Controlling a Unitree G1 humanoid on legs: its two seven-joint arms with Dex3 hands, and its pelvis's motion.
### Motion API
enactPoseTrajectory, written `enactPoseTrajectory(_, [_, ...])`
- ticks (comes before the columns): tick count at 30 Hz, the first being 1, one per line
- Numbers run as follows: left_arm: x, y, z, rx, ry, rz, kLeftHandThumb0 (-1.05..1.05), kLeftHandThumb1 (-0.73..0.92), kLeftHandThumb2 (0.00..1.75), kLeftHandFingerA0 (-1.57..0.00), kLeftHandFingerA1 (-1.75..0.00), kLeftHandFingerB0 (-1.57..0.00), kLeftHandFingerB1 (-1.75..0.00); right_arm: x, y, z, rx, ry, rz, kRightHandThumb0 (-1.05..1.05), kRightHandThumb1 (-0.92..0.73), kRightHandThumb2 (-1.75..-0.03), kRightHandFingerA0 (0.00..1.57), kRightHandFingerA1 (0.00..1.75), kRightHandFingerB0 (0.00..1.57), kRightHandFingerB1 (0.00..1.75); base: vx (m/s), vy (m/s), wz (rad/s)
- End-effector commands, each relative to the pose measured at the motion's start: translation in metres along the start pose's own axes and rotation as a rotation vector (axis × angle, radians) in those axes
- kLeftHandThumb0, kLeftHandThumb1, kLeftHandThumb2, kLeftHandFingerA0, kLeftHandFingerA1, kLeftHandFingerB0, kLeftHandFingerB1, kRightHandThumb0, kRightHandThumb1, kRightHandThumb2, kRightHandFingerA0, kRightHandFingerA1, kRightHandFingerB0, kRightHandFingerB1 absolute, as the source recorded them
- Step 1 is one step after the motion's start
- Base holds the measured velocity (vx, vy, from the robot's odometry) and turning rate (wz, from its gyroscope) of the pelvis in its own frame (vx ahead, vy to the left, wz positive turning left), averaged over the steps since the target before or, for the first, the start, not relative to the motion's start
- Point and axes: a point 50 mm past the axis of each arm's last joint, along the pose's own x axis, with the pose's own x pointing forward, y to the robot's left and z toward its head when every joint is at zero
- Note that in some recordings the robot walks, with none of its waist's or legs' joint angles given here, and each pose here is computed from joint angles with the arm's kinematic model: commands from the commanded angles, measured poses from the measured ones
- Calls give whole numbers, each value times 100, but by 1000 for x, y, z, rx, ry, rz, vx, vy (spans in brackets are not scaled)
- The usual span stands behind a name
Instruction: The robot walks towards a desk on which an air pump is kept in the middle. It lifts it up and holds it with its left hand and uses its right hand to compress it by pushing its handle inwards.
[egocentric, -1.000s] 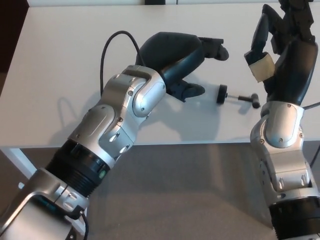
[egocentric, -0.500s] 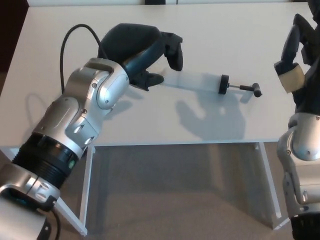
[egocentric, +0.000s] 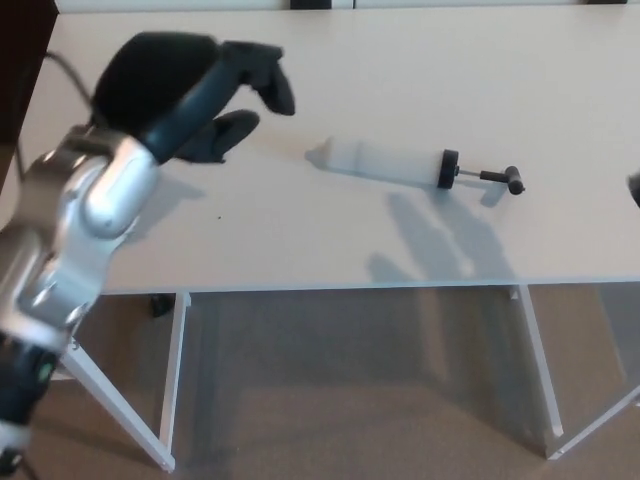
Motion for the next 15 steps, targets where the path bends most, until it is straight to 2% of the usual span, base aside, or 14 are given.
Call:
enactPoseTrajectory(1, [-126,28,-2,-243,-123,-15,-67,65,60,-28,-36,-25,-30,-73,-62,52,-13,-68,215,-72,-89,-68,28,32,23,29,0,0,0])
enactPoseTrajectory(3, [-183,37,4,-332,-133,-70,-67,65,60,-28,-36,-25,-30,-105,-82,76,-66,-52,268,-72,-89,-68,28,32,23,29,0,0,0])
enactPoseTrajectory(4, [-231,41,7,-413,-25,-124,-71,65,60,-20,-33,-23,-29,-127,-100,88,-123,-54,293,-68,-91,-68,31,34,25,30,0,0,0])
enactPoseTrajectory(6, [-242,42,8,-429,9,-139,-71,65,60,-20,-33,-23,-29,-132,-105,91,-138,-55,298,-68,-91,-68,31,34,25,30,0,0,0])
enactPoseTrajectory(8, [-283,44,4,-507,91,-138,-73,64,60,-18,-33,-22,-29,-148,-115,98,-160,-30,296,-68,-92,-68,31,36,27,32,0,0,0])
enactPoseTrajectory(9, [-306,48,3,-550,146,-140,-38,33,95,0,-49,0,-47,-158,-119,99,-162,-8,296,-66,-91,-67,32,36,28,32,0,0,0])
enactPoseTrajectory(11, [-320,52,2,-574,183,-140,-38,33,95,0,-49,0,-47,-164,-121,100,-163,7,297,-66,-91,-67,32,36,28,32,0,0,0])
enactPoseTrajectory(12, [-338,54,-2,-661,239,-202,-78,50,86,-5,-26,-10,-29,-174,-123,96,-170,52,304,-62,-90,-67,30,36,26,32,0,0,0])
enactPoseTrajectory(14, [-356,56,-4,-767,278,-269,-78,50,86,-5,-26,-10,-29,-184,-126,92,-178,103,314,-62,-90,-67,30,36,26,32,0,0,0])
enactPoseTrajectory(15, [-365,52,-11,-835,306,-348,-84,62,60,-6,-26,-13,-25,-189,-128,87,-184,142,321,-64,-89,-67,30,36,26,32,0,0,0])
